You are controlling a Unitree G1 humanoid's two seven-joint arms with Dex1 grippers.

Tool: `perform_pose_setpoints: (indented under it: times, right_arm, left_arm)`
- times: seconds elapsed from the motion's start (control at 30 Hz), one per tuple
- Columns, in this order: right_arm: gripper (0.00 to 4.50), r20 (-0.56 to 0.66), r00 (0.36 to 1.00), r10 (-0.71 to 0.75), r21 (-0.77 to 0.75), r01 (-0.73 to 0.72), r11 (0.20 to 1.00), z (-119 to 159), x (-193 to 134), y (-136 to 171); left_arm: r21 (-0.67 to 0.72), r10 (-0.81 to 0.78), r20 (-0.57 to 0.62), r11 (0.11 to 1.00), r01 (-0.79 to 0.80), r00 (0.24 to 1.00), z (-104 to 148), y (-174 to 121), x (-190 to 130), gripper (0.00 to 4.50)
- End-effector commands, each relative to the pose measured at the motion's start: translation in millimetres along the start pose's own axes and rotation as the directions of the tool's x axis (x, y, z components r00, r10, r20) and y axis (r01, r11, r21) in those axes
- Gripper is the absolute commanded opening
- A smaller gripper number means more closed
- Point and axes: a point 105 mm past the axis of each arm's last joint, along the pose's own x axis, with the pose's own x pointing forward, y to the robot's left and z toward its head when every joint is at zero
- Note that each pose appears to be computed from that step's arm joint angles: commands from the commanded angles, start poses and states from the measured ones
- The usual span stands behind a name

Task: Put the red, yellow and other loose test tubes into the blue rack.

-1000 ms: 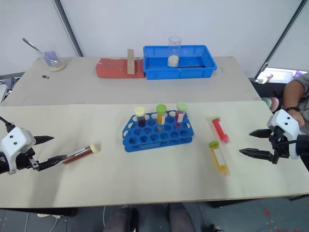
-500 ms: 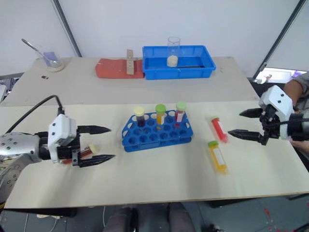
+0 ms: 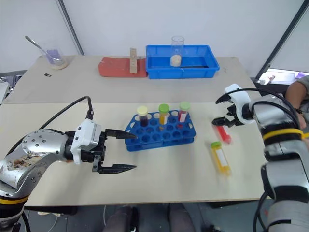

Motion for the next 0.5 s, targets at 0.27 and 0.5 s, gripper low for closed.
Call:
perform_pose_setpoints:
  times: [0.27, 0.5]
  right_arm:
    - [3.92, -0.109, 0.994, -0.019, 0.033, 0.023, 0.999, -10, 11, -10]
    - [1.53, -0.122, 0.993, 0.003, 0.054, 0.003, 0.999, -11, 14, -6]
  left_arm:
    - [0.052, 0.004, 0.02, 0.999, -0.005, 1.0, 11, -8, 5, 4.5]
    - [0.052, 0.013, 0.022, 0.999, -0.014, 1.0, 10, -9, 7, 4.5]
